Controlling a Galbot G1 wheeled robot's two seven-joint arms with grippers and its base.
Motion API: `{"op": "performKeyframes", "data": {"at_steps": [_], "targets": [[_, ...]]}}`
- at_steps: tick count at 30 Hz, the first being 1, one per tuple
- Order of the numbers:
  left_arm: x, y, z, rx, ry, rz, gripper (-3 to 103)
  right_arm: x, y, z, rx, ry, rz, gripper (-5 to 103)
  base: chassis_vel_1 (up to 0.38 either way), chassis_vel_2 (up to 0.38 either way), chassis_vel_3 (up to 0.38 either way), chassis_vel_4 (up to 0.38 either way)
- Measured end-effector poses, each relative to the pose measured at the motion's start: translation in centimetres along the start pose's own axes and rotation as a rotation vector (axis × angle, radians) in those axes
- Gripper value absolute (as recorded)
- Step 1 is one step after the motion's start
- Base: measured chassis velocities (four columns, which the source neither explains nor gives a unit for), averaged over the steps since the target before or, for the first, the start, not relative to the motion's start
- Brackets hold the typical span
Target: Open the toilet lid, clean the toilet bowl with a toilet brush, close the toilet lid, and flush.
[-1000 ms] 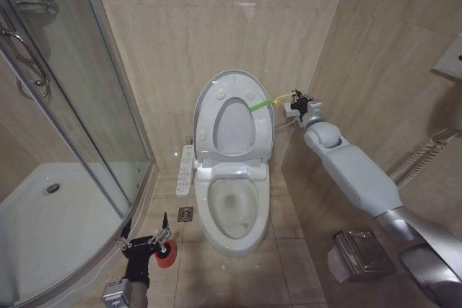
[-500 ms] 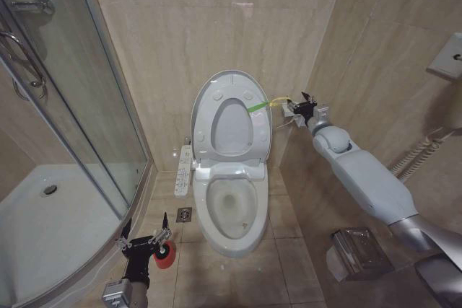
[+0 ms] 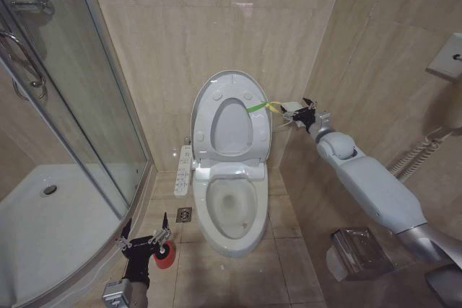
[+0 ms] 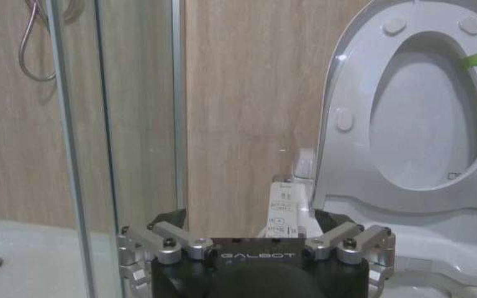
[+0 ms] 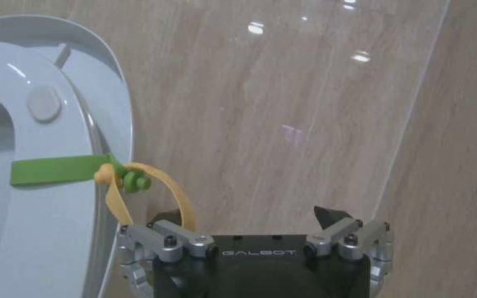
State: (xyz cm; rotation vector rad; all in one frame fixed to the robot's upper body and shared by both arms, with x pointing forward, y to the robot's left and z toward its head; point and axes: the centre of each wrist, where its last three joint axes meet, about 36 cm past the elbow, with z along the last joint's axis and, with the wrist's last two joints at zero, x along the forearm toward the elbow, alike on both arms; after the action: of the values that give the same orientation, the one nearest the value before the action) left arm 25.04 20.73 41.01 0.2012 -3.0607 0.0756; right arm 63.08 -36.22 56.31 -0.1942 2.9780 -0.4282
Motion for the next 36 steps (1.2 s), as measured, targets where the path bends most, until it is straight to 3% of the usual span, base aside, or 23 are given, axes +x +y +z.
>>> {"op": "performKeyframes", "data": {"at_steps": [9,18,24,36], "targets": [[0.0,0.0,0.0,0.000,0.000,0.000,100,0.3,0.7,-0.5,-0.043,-0.041,-0.014,100,0.000,0.000,0.000,0.000],[0.0,0.0,0.0,0.000,0.000,0.000,100,2.4,0.3,-0.6,-0.025,-0.018,-0.095,100,0.000,0.000,0.000,0.000],[0.0,0.0,0.0,0.000,0.000,0.000,100,4.7,-0.6,0.1,-0.017,0.003,-0.120,100,0.000,0.000,0.000,0.000],[0.0,0.0,0.0,0.000,0.000,0.000,100,8.4,-2.8,0.9,-0.073,-0.022,-0.078,100,0.000,0.000,0.000,0.000]]}}
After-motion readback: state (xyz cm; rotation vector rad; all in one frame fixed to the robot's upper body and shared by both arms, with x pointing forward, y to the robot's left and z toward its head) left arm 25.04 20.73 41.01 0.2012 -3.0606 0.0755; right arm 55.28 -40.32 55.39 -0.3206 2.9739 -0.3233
